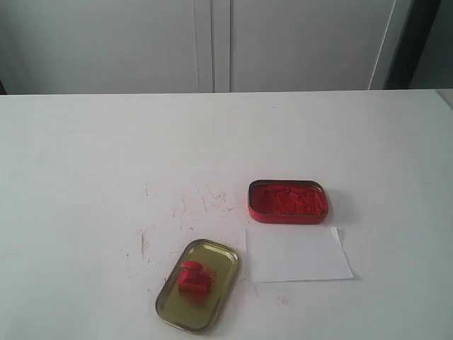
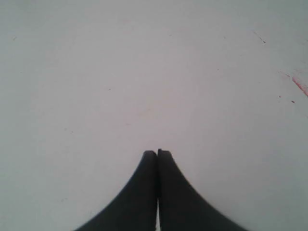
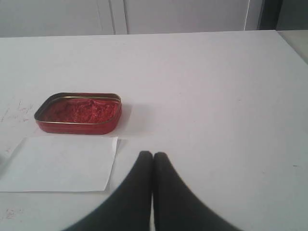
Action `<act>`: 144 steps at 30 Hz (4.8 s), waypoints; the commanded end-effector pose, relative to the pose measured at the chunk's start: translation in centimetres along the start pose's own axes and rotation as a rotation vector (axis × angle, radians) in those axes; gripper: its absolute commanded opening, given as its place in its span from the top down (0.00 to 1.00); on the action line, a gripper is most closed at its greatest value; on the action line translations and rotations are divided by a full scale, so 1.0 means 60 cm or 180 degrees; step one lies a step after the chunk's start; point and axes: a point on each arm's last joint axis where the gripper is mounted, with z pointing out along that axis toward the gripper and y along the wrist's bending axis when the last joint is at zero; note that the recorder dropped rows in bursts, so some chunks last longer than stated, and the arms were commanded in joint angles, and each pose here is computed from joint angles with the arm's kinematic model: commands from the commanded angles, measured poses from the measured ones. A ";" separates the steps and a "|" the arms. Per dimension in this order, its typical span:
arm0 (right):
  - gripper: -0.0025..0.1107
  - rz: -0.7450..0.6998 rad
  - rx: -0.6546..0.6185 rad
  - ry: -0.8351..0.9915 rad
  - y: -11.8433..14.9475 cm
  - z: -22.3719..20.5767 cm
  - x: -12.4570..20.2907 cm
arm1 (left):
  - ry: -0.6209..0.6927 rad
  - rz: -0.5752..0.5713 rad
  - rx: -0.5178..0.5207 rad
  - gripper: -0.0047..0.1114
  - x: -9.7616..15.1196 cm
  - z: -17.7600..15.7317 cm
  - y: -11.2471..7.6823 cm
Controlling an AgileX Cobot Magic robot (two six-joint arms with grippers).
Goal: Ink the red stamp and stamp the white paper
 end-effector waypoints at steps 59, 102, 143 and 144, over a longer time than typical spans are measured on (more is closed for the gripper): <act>0.98 0.0018 -0.0018 -0.0046 0.000 0.000 0.000 | -0.1149 0.0048 -0.0188 0.96 -0.051 -0.009 0.008; 0.98 0.0065 -0.0016 -0.0046 0.000 0.000 0.000 | 0.0801 0.0595 0.0077 0.96 -0.272 0.000 0.015; 0.98 0.0067 -0.0017 -0.0046 0.000 0.000 0.000 | 0.2555 0.2066 0.1661 0.96 -0.345 0.319 -0.166; 0.98 0.0067 -0.0017 -0.0046 0.000 0.000 0.000 | 0.2551 0.2103 0.1704 0.96 -0.345 0.322 -0.173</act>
